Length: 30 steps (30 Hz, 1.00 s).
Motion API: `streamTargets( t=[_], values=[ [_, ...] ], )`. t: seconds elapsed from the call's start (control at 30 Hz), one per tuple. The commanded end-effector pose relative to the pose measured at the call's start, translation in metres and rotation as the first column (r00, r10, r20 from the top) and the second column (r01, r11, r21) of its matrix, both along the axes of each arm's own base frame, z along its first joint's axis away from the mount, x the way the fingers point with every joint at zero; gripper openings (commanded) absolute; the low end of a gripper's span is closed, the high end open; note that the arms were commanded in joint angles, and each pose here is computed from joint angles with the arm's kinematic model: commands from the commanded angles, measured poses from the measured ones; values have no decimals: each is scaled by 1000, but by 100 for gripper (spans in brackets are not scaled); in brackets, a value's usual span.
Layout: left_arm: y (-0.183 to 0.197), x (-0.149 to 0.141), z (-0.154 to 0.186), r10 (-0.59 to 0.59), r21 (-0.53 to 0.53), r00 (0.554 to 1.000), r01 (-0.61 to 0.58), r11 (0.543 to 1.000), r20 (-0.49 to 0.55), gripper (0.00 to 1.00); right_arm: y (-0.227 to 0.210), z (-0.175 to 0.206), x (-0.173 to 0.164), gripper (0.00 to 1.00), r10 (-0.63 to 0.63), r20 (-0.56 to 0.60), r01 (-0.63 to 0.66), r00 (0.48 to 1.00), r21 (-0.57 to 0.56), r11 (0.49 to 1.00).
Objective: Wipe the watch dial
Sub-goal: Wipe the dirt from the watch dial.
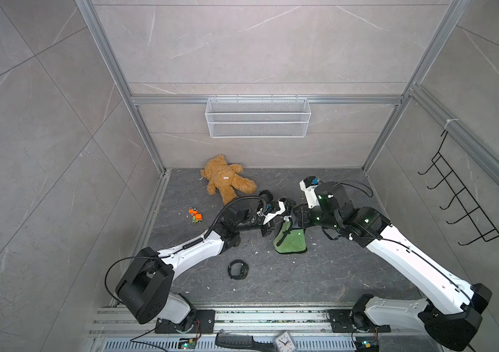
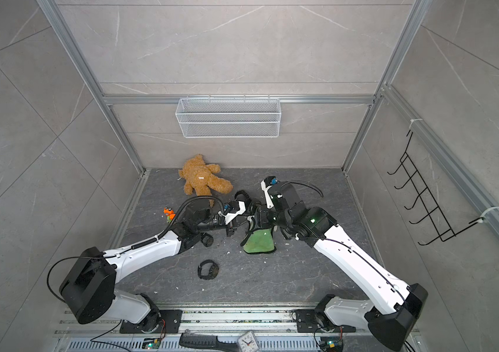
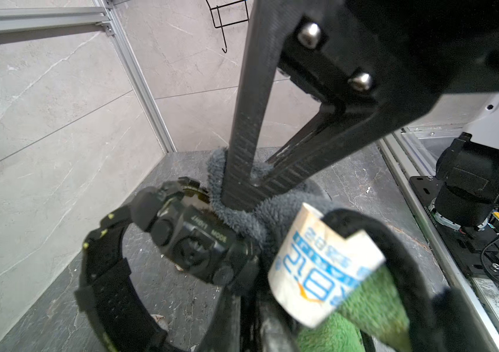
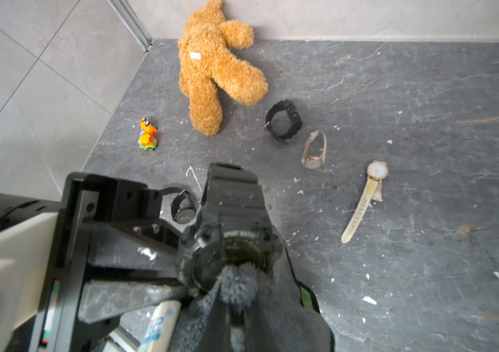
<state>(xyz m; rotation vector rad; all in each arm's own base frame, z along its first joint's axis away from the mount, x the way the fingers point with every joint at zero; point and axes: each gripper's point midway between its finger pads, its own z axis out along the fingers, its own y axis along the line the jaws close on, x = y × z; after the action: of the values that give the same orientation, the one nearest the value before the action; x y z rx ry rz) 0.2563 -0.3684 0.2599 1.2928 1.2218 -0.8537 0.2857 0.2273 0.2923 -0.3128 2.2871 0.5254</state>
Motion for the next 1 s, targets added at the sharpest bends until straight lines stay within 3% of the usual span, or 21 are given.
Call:
streamTargets(
  t=[0.0,0.83,0.97],
  values=[
    [-1,-23,24,-88,-48,994,91,995,60,0,-1,24,19,0,-70,79,68,994,26,997],
    [2,-28,12,-103,-33,994,104,994,27,0,31,33,23,0,-51,94,44,994,77,996],
    [5,-29,11,-89,-26,995,90,996,32,0,-6,47,23,0,-134,162,145,978,-59,988]
  ],
)
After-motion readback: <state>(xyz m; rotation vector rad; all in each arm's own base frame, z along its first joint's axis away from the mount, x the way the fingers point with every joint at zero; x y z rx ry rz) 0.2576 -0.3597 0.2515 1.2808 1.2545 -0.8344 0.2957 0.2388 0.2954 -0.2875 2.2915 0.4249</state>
